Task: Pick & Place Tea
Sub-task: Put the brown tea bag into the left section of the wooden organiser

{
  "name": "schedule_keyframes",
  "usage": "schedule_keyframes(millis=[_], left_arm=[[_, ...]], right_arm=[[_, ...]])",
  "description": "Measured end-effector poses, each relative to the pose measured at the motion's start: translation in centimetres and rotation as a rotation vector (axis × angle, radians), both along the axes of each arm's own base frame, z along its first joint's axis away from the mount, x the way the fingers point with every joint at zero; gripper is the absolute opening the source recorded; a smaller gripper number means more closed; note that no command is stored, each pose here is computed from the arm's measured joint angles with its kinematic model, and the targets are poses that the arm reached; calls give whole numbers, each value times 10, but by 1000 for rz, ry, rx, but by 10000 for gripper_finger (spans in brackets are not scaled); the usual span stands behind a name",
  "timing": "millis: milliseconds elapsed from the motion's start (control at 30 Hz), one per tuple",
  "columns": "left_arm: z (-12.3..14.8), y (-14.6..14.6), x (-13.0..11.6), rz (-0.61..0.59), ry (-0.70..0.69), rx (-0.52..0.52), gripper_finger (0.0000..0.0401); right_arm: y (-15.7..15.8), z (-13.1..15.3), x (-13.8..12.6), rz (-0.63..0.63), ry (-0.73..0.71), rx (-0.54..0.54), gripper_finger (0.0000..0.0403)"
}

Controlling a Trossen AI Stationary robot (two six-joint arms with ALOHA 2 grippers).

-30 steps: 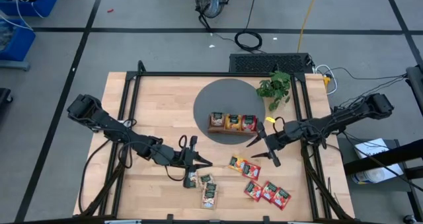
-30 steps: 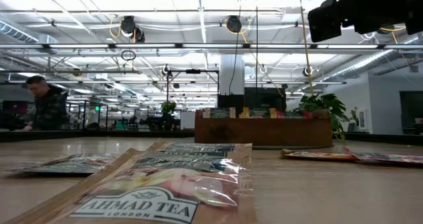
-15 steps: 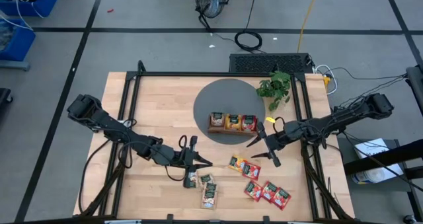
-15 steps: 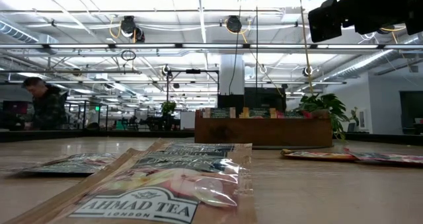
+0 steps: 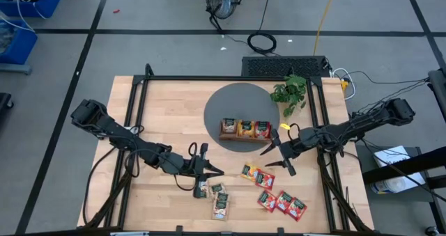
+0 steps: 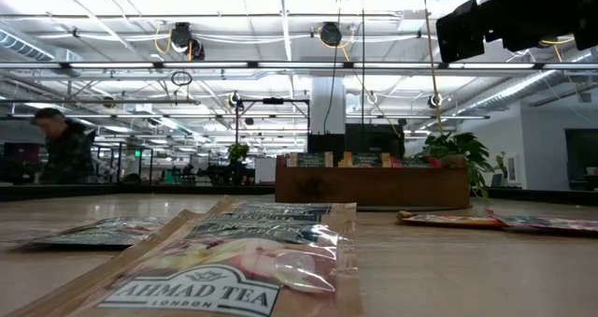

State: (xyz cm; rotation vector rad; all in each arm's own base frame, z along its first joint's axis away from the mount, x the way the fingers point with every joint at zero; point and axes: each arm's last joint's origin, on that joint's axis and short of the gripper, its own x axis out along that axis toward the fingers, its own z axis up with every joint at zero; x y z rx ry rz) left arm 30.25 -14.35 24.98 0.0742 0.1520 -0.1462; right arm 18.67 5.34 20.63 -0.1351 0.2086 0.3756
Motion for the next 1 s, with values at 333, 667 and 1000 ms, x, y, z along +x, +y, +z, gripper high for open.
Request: schedule_keyframes(millis=[333,667,1000], left_arm=[[0,0,0,0,0,0,21],[0,0,0,2,2,-12,21],[2,0,0,39,16,-284,21]], right_arm=[[17,-10,10,84,-38,-50,196],[54,-43,37,201,3,-106,196],[83,-54,77,125,70,-79,185]])
